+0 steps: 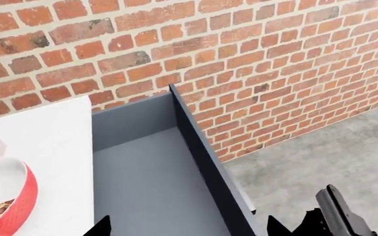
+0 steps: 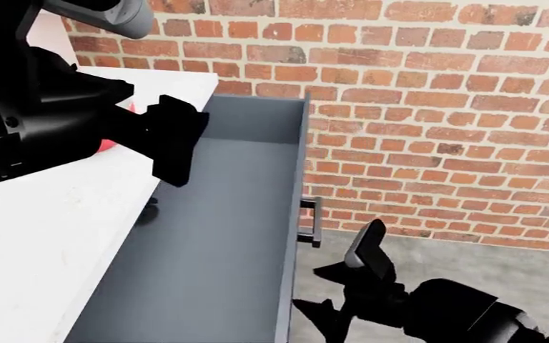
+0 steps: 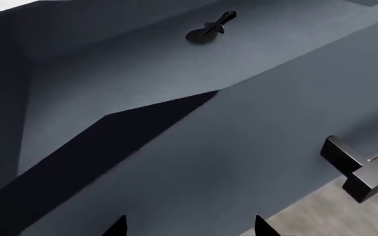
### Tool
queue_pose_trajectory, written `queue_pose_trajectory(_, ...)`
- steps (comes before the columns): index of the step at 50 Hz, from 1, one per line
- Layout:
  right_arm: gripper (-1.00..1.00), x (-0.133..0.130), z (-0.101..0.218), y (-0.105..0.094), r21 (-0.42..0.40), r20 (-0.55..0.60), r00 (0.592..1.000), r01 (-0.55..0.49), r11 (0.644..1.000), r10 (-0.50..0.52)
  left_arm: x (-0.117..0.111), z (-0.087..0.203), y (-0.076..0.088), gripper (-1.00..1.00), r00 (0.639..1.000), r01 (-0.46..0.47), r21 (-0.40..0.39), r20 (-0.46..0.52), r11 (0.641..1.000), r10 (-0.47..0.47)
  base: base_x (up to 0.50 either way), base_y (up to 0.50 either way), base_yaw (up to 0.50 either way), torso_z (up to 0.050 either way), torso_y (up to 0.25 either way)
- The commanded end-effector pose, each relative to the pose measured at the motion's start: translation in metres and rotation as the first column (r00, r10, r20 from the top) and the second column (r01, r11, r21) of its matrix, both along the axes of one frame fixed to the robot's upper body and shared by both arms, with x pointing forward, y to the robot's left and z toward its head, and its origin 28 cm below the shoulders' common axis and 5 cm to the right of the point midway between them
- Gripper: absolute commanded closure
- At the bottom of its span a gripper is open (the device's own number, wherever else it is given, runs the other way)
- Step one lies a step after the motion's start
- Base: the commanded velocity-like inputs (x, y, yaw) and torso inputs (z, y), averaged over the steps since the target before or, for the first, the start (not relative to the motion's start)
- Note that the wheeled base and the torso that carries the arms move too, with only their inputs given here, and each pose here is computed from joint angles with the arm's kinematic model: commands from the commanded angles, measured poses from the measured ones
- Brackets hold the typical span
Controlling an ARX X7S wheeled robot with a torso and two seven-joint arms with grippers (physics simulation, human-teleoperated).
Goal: Place the bar in the bowl and close the drawer.
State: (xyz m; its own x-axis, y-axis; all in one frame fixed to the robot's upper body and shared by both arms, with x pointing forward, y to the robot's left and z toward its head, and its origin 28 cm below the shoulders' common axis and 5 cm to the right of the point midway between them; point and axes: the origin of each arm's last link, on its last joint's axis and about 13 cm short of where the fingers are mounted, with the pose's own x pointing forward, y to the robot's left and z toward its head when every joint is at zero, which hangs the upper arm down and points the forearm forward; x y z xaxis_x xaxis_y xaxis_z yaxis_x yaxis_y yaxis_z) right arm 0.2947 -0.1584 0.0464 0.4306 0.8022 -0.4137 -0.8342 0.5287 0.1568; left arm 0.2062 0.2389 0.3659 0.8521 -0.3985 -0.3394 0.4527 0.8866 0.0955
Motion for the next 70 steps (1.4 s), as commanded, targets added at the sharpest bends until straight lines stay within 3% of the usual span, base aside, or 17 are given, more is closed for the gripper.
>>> queue_pose_trajectory(1, -1.0, -0.008, -0.002, 0.04, -0.042, -0.062, 0.981, -0.187, 0.982, 0.184, 0.0, 0.0, 0.0, -1.0, 1.0, 0.002, 0.001, 0.001, 1.0, -0.002, 0.0, 0.0, 0.0, 0.0, 0.0)
queue_pose_trajectory(14, -1.0, -0.004, 0.004, 0.069, -0.046, -0.095, 0.967, -0.241, 0.969, 0.236, 0.0, 0.0, 0.002, -1.0, 1.0, -0.002, 0.001, 0.001, 1.0, 0.002, 0.0, 0.0, 0.0, 0.0, 0.0)
queue_pose_trajectory(29, -1.0, 0.017, 0.004, 0.102, 0.007, -0.132, 0.975, -0.178, 0.984, 0.177, 0.0, -0.001, 0.003, -1.0, 1.0, -0.004, -0.002, -0.001, 1.0, 0.004, 0.0, 0.0, 0.0, 0.0, 0.0)
queue_pose_trajectory(36, -1.0, 0.026, -0.004, 0.118, -0.016, -0.142, 0.984, -0.112, 0.994, 0.109, 0.001, -0.001, 0.004, -1.0, 1.0, -0.007, -0.003, -0.002, 1.0, 0.007, 0.0, 0.0, 0.0, 0.0, 0.0)
queue_pose_trajectory(57, -1.0, 0.029, -0.015, 0.16, -0.096, -0.112, 0.99, -0.096, 0.991, 0.085, 0.002, -0.002, 0.008, -1.0, 1.0, -0.008, -0.008, -0.004, 1.0, 0.008, 0.0, 0.0, 0.0, 0.0, 0.0)
queue_pose_trajectory(64, -1.0, 0.03, -0.016, 0.165, -0.107, -0.1, 0.992, -0.092, 0.99, 0.081, 0.003, -0.003, 0.009, -1.0, 1.0, -0.009, -0.008, -0.007, 1.0, 0.009, 0.0, 0.0, 0.0, 0.0, 0.0)
queue_pose_trajectory(70, -1.0, 0.03, 0.001, 0.153, -0.073, -0.094, 0.994, -0.066, 0.995, 0.059, 0.003, -0.003, 0.009, -1.0, 1.0, -0.019, -0.005, -0.005, 1.0, 0.019, 0.0, 0.0, 0.0, 0.0, 0.0)
